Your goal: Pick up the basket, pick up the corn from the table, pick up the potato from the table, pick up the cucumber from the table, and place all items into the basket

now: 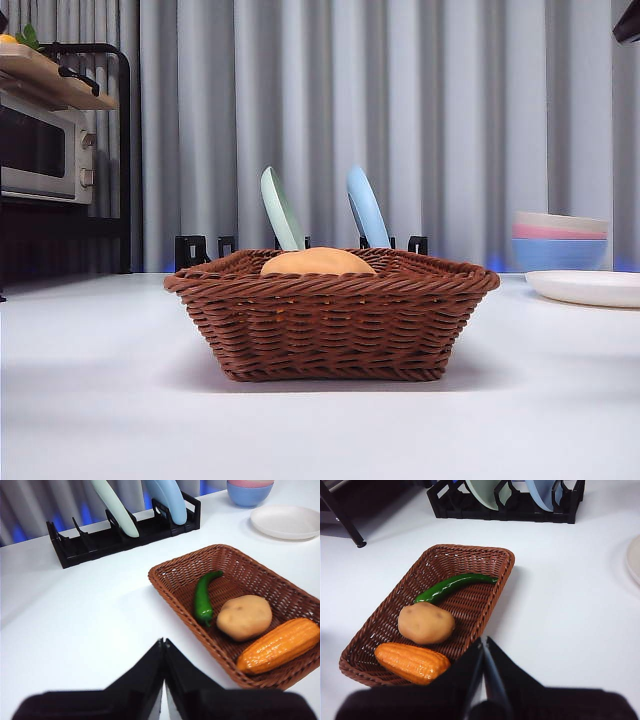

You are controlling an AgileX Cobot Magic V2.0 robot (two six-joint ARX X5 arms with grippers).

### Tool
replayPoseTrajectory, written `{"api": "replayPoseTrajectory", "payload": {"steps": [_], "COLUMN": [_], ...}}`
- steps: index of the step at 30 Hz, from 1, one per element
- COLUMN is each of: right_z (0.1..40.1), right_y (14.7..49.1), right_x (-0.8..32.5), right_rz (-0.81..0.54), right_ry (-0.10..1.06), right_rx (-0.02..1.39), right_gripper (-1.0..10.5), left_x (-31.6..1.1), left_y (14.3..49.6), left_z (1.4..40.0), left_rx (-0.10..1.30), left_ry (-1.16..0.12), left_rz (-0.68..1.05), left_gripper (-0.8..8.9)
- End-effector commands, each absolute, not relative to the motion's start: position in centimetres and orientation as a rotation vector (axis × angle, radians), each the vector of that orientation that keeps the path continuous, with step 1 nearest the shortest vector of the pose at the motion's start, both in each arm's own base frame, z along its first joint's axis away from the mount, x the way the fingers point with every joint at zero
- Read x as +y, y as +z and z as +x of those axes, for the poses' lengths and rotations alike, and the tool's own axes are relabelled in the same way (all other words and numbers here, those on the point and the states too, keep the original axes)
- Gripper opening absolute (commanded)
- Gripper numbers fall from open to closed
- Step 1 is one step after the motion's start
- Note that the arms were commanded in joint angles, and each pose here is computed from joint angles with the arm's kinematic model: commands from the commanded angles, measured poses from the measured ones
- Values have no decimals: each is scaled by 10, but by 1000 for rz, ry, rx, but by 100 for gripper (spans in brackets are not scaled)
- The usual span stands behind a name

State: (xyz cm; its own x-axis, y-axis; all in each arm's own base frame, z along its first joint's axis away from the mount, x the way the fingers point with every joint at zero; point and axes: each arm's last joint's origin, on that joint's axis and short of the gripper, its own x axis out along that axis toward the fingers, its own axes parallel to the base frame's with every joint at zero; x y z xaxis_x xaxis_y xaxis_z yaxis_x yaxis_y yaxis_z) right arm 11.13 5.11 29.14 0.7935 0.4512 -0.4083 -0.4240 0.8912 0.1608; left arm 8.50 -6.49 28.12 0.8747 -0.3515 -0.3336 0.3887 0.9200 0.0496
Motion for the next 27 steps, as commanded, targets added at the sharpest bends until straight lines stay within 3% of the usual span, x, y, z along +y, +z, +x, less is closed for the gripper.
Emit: {"api": "replayPoseTrajectory", "payload": {"steps": [1, 5, 10, 18, 27], "right_z": [112, 112, 113, 113, 113], "right_y": [289, 289, 289, 289, 289], "right_x": [51, 51, 52, 52, 52], "right_rz": [70, 69, 69, 69, 69], "right_ry": [466, 465, 465, 465, 465], "right_rx": [460, 460, 464, 463, 463], "right_gripper": [2, 2, 2, 2, 2], "left_x": [-55, -41, -28, -15, -7], "left_y": [283, 278, 235, 168, 147], "left_z": [80, 75, 80, 92, 95], "left_rx": [287, 217, 123, 122, 202], "left_ry": [-339, -328, -226, -171, -97], "left_rz": [93, 43, 12, -14, -24], "left_gripper": [-3, -3, -3, -3, -3]}}
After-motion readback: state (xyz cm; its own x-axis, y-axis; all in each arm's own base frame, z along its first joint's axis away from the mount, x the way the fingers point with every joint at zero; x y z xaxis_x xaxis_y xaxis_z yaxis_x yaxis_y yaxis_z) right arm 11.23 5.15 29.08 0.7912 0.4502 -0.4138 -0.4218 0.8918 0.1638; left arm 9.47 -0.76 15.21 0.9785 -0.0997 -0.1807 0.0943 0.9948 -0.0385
